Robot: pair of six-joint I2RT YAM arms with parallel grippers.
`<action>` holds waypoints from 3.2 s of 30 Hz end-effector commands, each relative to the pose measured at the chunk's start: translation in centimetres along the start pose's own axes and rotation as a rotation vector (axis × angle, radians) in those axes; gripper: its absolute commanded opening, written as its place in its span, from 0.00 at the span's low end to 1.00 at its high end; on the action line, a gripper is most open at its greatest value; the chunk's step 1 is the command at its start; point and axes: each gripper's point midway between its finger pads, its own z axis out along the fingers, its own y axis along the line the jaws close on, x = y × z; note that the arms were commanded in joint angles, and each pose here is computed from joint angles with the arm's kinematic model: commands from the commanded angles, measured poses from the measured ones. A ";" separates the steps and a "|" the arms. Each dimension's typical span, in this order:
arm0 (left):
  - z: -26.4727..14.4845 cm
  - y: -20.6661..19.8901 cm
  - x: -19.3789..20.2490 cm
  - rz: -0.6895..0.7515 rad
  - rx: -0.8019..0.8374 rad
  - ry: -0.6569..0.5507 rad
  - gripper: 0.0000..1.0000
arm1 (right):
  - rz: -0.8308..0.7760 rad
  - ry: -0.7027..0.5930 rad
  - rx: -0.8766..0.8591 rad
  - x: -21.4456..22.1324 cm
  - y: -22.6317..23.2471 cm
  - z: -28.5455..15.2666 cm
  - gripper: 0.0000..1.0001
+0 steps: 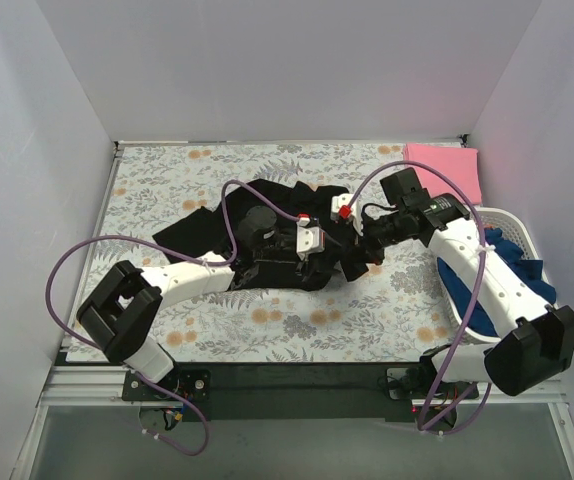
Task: Fold and stack the t-shirts
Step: Flatten the tshirt out
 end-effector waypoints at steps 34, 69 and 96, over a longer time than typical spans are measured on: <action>-30.9 16.4 -12.6 -0.203 -1.101 0.073 0.00 | 0.264 0.008 0.310 4.2 -13.1 -6.3 0.79; -32.4 14.6 -3.0 -0.364 -1.081 0.203 0.00 | 0.311 0.458 0.086 14.3 0.9 12.7 0.61; -35.4 15.2 -4.3 -0.397 -1.152 0.144 0.00 | 0.149 0.678 0.170 16.8 2.1 8.5 0.24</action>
